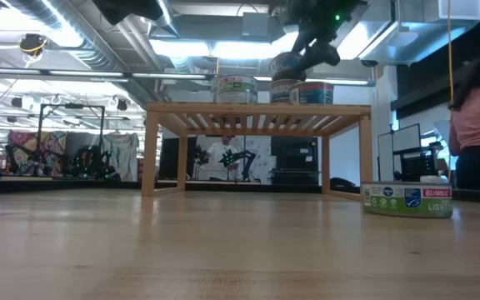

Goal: Stack canned seafood by type on shelf
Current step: Stack the blue pink tuna can on top of the blue pink tuna can on the shelf, then stack the green white tuna can on top of the green white tuna can on the shelf

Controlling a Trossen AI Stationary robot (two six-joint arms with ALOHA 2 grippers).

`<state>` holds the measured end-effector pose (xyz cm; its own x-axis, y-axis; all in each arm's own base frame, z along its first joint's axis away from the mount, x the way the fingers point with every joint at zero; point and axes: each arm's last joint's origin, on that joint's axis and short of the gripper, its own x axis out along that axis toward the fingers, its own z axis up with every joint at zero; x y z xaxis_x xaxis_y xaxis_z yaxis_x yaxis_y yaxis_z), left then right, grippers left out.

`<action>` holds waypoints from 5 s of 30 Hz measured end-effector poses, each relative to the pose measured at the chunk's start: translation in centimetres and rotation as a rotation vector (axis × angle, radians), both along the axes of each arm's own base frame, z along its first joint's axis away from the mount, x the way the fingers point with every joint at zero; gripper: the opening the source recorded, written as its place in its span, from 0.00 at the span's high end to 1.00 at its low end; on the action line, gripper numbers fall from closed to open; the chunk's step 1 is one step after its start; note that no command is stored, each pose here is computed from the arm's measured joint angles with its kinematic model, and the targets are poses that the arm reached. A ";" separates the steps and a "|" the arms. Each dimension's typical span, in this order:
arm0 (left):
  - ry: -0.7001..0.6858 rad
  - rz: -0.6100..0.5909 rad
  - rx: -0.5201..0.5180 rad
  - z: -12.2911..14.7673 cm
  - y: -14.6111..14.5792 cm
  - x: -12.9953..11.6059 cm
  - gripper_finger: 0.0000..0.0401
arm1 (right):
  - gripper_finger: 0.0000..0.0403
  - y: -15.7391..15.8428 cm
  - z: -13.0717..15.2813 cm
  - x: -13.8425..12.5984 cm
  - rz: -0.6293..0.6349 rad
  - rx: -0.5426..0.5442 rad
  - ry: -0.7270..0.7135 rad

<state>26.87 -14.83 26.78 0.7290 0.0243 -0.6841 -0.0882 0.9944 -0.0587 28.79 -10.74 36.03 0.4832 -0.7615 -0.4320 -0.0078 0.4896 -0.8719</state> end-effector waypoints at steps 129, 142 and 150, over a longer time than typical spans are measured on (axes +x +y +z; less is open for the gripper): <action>-0.236 0.009 -0.016 1.9 1.1 2.4 0.67 | 0.26 30.4 -16.8 -4.3 -0.098 0.533 0.370; -0.233 0.008 -0.015 1.9 1.1 2.3 0.67 | 0.35 27.4 -20.7 -4.6 -0.097 0.481 0.471; -0.233 0.009 -0.016 1.9 1.1 2.3 0.67 | 0.54 27.2 -20.7 -4.4 -0.088 0.462 0.460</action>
<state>29.21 -13.73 28.67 0.8673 0.0219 -0.4974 -0.0791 0.9924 -0.0943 24.41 16.49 15.32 0.1157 -0.4759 -0.8719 -0.2727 0.8288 -0.4886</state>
